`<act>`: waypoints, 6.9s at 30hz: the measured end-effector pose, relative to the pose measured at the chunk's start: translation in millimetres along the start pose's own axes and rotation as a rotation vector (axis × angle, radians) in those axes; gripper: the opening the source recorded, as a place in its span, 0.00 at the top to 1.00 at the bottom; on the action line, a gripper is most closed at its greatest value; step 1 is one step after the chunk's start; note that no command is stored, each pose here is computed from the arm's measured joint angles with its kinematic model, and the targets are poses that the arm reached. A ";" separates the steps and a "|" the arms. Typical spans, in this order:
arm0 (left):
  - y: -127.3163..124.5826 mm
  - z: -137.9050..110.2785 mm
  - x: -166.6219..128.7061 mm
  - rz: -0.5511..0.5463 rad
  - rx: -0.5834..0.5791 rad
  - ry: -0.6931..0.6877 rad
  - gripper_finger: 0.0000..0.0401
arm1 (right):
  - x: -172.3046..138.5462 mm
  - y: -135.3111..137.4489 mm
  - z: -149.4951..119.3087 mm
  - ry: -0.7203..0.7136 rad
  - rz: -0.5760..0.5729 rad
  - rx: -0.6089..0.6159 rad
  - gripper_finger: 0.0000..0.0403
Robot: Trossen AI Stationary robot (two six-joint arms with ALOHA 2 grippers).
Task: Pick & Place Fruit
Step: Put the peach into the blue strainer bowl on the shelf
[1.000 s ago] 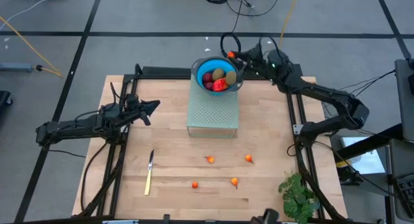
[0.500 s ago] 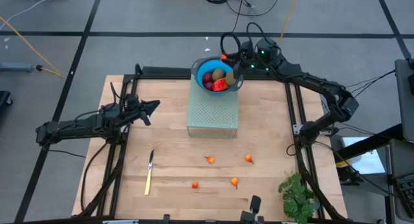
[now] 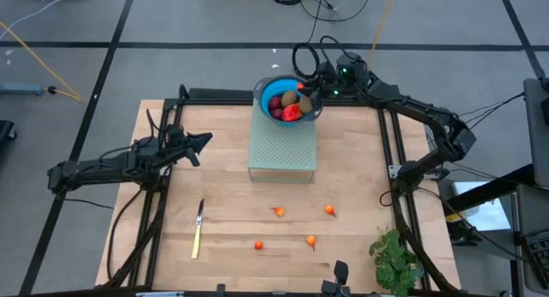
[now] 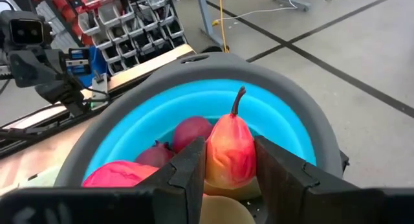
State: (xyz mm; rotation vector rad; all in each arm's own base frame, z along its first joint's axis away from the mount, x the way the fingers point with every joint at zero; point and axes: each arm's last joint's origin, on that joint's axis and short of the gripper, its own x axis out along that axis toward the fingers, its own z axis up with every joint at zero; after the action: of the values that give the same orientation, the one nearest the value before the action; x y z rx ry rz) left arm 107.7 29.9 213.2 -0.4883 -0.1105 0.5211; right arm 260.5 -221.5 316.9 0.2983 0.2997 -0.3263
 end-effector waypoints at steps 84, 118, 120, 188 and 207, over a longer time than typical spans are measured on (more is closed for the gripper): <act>-0.1 -0.1 0.0 -0.001 0.000 0.001 0.94 | -73.7 64.2 1.1 -0.049 0.054 -0.129 0.97; -0.1 -0.1 0.0 -0.003 -0.074 0.002 0.94 | -165.9 86.3 -120.4 -0.298 0.212 -0.027 1.00; -0.1 -0.1 0.0 -0.003 -0.088 0.002 0.94 | -165.9 85.6 -124.8 -0.297 0.211 -0.026 1.00; 0.0 0.0 0.0 -0.001 -0.004 0.001 0.94 | -139.6 152.4 -217.7 -0.169 0.663 0.253 1.00; -0.1 0.0 0.0 -0.001 0.003 0.001 0.94 | -132.6 203.6 -197.5 -0.021 0.606 0.172 1.00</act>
State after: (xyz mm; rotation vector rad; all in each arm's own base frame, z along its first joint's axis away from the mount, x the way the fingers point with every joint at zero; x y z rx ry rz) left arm 107.7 29.9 213.2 -0.4857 -0.1085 0.5198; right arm 165.8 63.7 229.1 0.5370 0.1491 0.2442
